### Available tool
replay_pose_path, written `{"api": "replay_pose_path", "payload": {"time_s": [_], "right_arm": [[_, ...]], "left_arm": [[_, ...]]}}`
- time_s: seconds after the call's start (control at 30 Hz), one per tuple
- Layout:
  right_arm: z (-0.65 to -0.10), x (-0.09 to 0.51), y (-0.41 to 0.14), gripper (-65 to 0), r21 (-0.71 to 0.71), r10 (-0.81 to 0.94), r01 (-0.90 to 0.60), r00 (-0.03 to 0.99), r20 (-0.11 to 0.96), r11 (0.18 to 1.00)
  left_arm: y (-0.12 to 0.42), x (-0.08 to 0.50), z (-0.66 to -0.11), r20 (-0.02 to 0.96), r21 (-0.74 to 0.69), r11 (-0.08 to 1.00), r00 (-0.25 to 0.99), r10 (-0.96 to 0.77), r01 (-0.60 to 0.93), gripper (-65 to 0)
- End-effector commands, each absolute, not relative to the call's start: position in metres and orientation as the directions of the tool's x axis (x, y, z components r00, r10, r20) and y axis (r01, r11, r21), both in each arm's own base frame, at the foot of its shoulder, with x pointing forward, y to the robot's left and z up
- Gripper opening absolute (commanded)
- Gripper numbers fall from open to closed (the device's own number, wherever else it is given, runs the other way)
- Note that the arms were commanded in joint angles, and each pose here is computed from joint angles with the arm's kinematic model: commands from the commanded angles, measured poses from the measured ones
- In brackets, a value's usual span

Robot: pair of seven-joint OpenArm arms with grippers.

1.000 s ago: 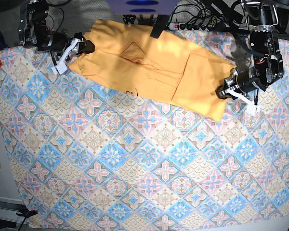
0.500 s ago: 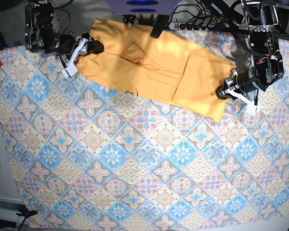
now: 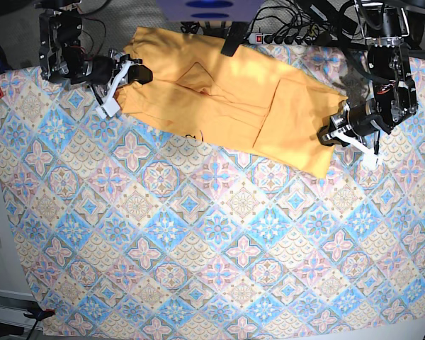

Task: Fold the T-shirt properly
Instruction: 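Hold the shirt end with the right gripper and drag it outward, then lift the shirt end with the right gripper and fold it toward the left gripper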

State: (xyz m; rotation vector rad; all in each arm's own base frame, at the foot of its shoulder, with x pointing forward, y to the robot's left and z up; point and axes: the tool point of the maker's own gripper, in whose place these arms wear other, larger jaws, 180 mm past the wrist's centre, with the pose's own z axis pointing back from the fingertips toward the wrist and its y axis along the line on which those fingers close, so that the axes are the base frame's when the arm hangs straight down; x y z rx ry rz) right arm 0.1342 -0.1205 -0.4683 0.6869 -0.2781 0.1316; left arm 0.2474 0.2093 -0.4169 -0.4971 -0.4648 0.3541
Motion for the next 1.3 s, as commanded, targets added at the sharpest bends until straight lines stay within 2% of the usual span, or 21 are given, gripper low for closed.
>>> {"api": "replay_pose_path", "payload": {"time_s": [0.0, 0.23, 0.7, 0.97, 1.27], "right_arm": [[-0.465, 0.138, -0.124, -64.6, 0.610, 0.018, -0.216, 0.950, 0.313, 0.763], [-0.455, 0.166, -0.128, -64.8, 0.590, 0.019, -0.250, 0.929, 0.370, 0.768], [-0.411, 0.258, -0.138, -64.8, 0.521, -0.004, -0.342, 0.833, 0.553, 0.782], [-0.415, 0.251, -0.134, -64.8, 0.523, 0.042, -0.352, 0.856, 0.515, 0.776], [-0.398, 0.254, -0.069, -64.8, 0.560, 0.092, -0.467, 0.817, 0.569, 0.684]], "left_arm": [[0.214, 0.256, -0.408, 0.368, -0.532, 0.824, 0.823, 0.434, -0.196, -58.7], [0.207, 0.250, -0.412, 0.350, -0.546, 0.813, 0.826, 0.441, -0.203, -58.7], [0.175, 0.237, -0.425, 0.287, -0.598, 0.772, 0.841, 0.459, -0.217, -58.7], [0.167, 0.237, -0.426, 0.283, -0.602, 0.771, 0.848, 0.448, -0.206, -58.7], [0.159, 0.237, -0.427, 0.276, -0.618, 0.759, 0.846, 0.456, -0.208, -58.7]]}}
